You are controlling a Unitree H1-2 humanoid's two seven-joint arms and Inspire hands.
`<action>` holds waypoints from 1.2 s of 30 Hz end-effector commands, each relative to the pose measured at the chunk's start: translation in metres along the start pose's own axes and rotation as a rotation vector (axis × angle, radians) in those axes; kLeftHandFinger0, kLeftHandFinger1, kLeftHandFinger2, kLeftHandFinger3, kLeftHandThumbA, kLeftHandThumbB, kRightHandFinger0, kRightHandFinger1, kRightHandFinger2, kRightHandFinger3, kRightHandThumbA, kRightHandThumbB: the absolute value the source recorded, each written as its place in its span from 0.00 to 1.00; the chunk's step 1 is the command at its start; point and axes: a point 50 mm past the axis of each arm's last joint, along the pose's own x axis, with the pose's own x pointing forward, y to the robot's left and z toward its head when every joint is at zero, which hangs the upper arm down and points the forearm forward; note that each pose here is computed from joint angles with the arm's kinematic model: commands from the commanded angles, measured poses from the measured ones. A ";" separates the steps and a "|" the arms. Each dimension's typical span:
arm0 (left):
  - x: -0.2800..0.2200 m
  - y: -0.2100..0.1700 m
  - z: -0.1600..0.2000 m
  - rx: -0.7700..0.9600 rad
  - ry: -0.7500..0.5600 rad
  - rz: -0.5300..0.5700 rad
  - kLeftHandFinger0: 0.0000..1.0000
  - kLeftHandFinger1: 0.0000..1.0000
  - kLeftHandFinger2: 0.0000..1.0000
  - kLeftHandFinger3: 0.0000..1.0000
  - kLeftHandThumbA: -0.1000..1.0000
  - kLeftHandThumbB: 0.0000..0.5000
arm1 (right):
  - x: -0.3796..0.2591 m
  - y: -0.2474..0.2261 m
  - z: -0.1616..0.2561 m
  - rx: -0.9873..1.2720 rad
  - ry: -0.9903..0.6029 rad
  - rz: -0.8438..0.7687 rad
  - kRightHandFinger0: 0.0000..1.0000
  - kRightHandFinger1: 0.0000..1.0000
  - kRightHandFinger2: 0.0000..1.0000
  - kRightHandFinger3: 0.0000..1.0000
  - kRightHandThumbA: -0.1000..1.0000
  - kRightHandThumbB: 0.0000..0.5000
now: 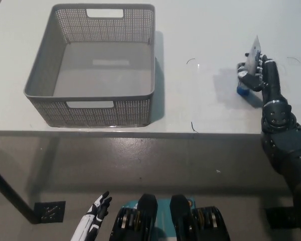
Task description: Use the right hand to pick up a shampoo and place it into a container on the left side
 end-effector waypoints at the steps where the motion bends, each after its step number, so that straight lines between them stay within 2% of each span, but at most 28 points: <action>1: 0.007 0.004 0.013 0.021 -0.061 -0.001 1.00 1.00 1.00 1.00 1.00 0.48 | 0.016 -0.006 0.044 0.058 -0.113 -0.119 0.00 0.10 0.52 0.47 0.00 0.28; 4: 0.007 0.004 0.013 0.012 -0.063 -0.003 1.00 1.00 1.00 1.00 1.00 0.46 | 0.016 -0.009 0.042 0.054 -0.112 -0.120 0.00 0.10 0.54 0.53 0.00 0.26; 9: 0.008 0.005 0.013 0.016 -0.062 0.001 1.00 1.00 1.00 1.00 1.00 0.46 | 0.018 -0.011 0.043 0.090 -0.092 -0.130 0.00 0.17 0.61 0.64 0.00 0.23; 14: 0.009 0.006 0.012 0.022 -0.063 0.001 1.00 1.00 1.00 1.00 1.00 0.46 | 0.019 -0.012 0.046 0.127 -0.088 -0.139 0.00 0.19 0.62 0.65 0.00 0.26; 17: 0.010 0.007 0.013 0.017 -0.058 0.001 1.00 1.00 1.00 1.00 1.00 0.48 | 0.019 -0.012 0.049 0.137 -0.108 -0.145 0.00 0.18 0.59 0.62 0.00 0.28; 19: 0.010 0.007 0.014 0.021 -0.057 0.000 1.00 1.00 1.00 1.00 1.00 0.45 | 0.020 -0.010 0.057 0.149 -0.135 -0.146 0.00 0.17 0.58 0.60 0.00 0.30; 20: 0.010 0.007 0.014 0.021 -0.058 0.002 1.00 1.00 1.00 1.00 1.00 0.44 | 0.020 -0.009 0.062 0.148 -0.167 -0.146 0.00 0.14 0.54 0.57 0.00 0.30; 22: 0.011 0.007 0.015 0.022 -0.054 0.005 1.00 1.00 1.00 1.00 1.00 0.45 | 0.022 -0.006 0.077 0.163 -0.211 -0.152 0.00 0.12 0.53 0.58 0.00 0.31; 25: 0.011 0.007 0.015 0.018 -0.054 0.007 1.00 1.00 1.00 1.00 1.00 0.44 | 0.023 -0.002 0.096 0.179 -0.267 -0.151 0.00 0.17 0.61 0.65 0.00 0.29; 27: 0.011 0.007 0.016 0.016 -0.056 0.005 1.00 1.00 1.00 1.00 1.00 0.43 | 0.023 -0.001 0.108 0.195 -0.308 -0.144 0.00 0.19 0.62 0.66 0.00 0.28; 31: 0.013 0.009 0.015 0.023 -0.062 0.005 1.00 1.00 1.00 1.00 1.00 0.45 | 0.020 0.006 0.146 0.235 -0.402 -0.120 0.00 0.19 0.59 0.65 0.00 0.25; 34: 0.013 0.010 0.016 0.024 -0.060 0.007 1.00 1.00 1.00 1.00 1.00 0.48 | 0.016 0.012 0.163 0.234 -0.441 -0.118 0.00 0.17 0.55 0.61 0.00 0.30; 35: 0.013 0.010 0.017 0.028 -0.062 0.005 1.00 1.00 1.00 1.00 1.00 0.47 | 0.012 0.017 0.174 0.271 -0.467 -0.092 0.00 0.18 0.57 0.63 0.00 0.28; 36: 0.013 0.010 0.017 0.027 -0.061 0.005 1.00 1.00 1.00 1.00 1.00 0.46 | 0.010 0.018 0.177 0.269 -0.473 -0.091 0.00 0.20 0.59 0.64 0.00 0.31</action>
